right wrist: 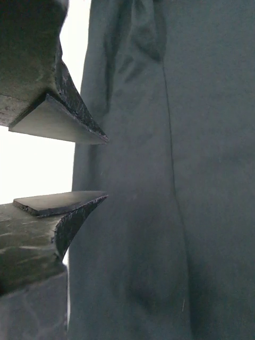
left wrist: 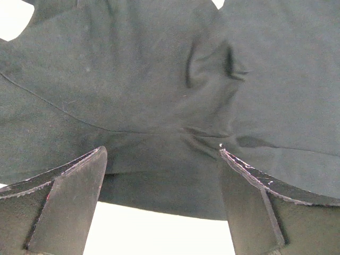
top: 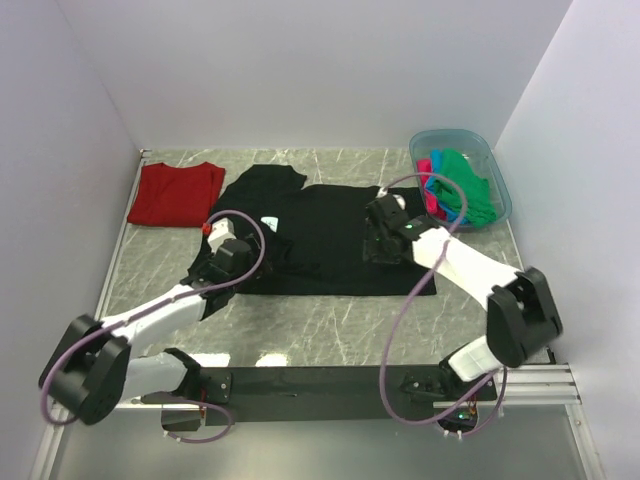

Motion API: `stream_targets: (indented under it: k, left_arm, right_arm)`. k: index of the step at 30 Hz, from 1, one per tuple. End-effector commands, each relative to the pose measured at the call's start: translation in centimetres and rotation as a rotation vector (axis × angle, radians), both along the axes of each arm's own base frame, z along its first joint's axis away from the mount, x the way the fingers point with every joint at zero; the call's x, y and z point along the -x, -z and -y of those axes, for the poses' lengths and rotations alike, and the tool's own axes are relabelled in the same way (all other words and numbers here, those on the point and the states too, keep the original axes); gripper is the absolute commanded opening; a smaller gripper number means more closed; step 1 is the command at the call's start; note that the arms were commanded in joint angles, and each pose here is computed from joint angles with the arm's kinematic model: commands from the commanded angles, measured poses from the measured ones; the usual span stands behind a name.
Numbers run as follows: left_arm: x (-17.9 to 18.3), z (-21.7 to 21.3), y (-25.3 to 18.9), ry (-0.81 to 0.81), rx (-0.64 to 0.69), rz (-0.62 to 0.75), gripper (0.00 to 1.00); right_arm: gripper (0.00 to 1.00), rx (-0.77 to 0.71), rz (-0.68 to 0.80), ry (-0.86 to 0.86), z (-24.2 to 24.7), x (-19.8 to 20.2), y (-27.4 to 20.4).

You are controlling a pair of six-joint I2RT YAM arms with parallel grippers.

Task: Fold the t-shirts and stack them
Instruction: Fold the tshirt

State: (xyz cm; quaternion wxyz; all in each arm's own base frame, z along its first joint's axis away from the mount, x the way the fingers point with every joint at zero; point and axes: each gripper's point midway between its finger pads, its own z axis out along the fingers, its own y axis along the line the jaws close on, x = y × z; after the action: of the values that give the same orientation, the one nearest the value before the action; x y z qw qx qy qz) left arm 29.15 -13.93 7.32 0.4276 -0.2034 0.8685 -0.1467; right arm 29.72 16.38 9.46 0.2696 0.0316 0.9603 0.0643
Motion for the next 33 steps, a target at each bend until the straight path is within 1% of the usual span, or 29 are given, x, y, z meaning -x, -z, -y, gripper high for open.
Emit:
stream_targets:
  k: [1, 5, 9, 12, 17, 20, 25, 33]
  left_arm:
    - [-1.8, 1.2, -1.1, 0.011, 0.022, 0.054, 0.90]
    - [-1.3, 1.4, 0.7, 0.032, 0.007, 0.008, 0.90]
    - [0.7, 0.5, 3.1, 0.038, -0.008, -0.049, 0.90]
    - [2.1, 0.7, 4.1, 0.061, 0.024, -0.077, 0.89]
    - [4.1, 1.0, 4.9, 0.065, 0.031, -0.121, 0.89]
    - [4.9, 1.3, 4.8, 0.061, 0.038, -0.119, 0.89]
    - [7.0, 0.4, 5.4, 0.025, 0.035, -0.160, 0.89]
    - [9.5, -1.2, 5.7, -0.051, 0.094, -0.184, 0.89]
  right_arm:
    - [0.47, -0.072, 0.016, -0.027, -3.2, -1.6, 0.9]
    - [0.46, -0.031, -0.047, -0.045, -3.8, -0.9, 3.8]
    - [0.45, 0.014, -0.097, -0.059, -3.3, 1.1, 6.1]
    - [0.45, 0.038, -0.134, -0.065, -2.8, 2.6, 7.5]
    - [0.45, 0.056, -0.188, -0.075, -2.1, 5.1, 9.2]
    - [0.45, 0.052, -0.213, -0.088, -2.1, 6.6, 9.6]
    - [0.45, 0.033, -0.214, -0.096, -2.5, 8.0, 9.1]
    - [0.45, 0.033, -0.237, -0.111, -2.6, 10.7, 8.9]
